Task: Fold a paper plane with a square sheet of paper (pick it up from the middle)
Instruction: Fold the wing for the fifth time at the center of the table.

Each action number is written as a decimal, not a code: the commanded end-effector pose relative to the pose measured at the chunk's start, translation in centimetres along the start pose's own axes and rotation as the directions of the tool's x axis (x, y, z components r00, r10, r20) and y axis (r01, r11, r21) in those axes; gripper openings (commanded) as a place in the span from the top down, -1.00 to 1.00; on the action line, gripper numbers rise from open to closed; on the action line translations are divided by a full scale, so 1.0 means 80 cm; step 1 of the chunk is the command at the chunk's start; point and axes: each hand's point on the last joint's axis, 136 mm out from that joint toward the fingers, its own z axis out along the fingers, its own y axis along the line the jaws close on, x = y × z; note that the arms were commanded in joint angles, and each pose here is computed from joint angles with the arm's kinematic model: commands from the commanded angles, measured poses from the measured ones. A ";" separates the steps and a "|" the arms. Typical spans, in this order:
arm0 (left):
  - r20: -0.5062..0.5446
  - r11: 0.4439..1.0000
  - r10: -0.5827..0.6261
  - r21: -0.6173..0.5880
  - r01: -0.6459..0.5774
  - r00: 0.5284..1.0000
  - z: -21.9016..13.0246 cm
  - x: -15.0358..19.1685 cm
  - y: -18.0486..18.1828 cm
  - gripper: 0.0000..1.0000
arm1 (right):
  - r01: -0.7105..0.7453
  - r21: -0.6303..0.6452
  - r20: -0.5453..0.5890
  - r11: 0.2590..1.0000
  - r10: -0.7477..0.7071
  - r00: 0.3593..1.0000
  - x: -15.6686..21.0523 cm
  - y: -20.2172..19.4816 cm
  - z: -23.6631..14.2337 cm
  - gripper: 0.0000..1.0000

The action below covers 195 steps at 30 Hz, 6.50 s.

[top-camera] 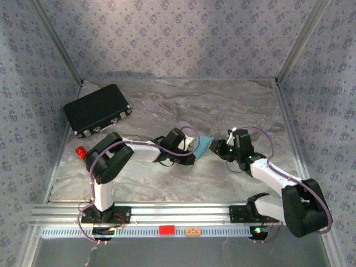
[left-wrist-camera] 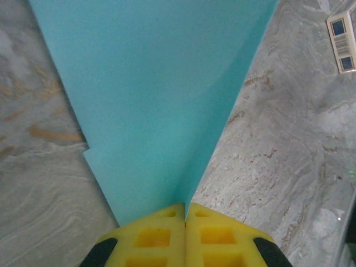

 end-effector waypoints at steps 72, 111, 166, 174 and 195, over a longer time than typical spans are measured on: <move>-0.056 0.881 -0.466 0.067 0.469 0.883 0.019 0.017 0.077 1.00 | -0.034 -0.113 -0.218 0.993 0.009 0.976 0.007 -0.013 0.112 0.75; -0.190 0.923 -0.369 0.043 0.383 0.910 -0.016 0.053 0.033 0.93 | -0.062 0.103 -0.265 0.993 0.088 0.960 0.036 -0.077 0.111 0.83; -0.096 0.956 -0.291 0.005 0.293 0.952 -0.066 0.044 0.006 0.73 | -0.065 0.105 -0.270 0.992 0.091 0.959 0.035 -0.075 0.113 0.84; -0.020 0.968 -0.222 0.115 0.223 0.975 -0.061 -0.029 -0.032 0.92 | -0.066 0.105 -0.267 0.992 0.092 0.959 0.034 -0.074 0.113 0.84; -0.118 0.968 -0.218 0.103 0.230 0.969 0.019 -0.044 -0.026 0.93 | -0.070 0.103 -0.272 0.992 0.096 0.958 0.036 -0.071 0.113 0.84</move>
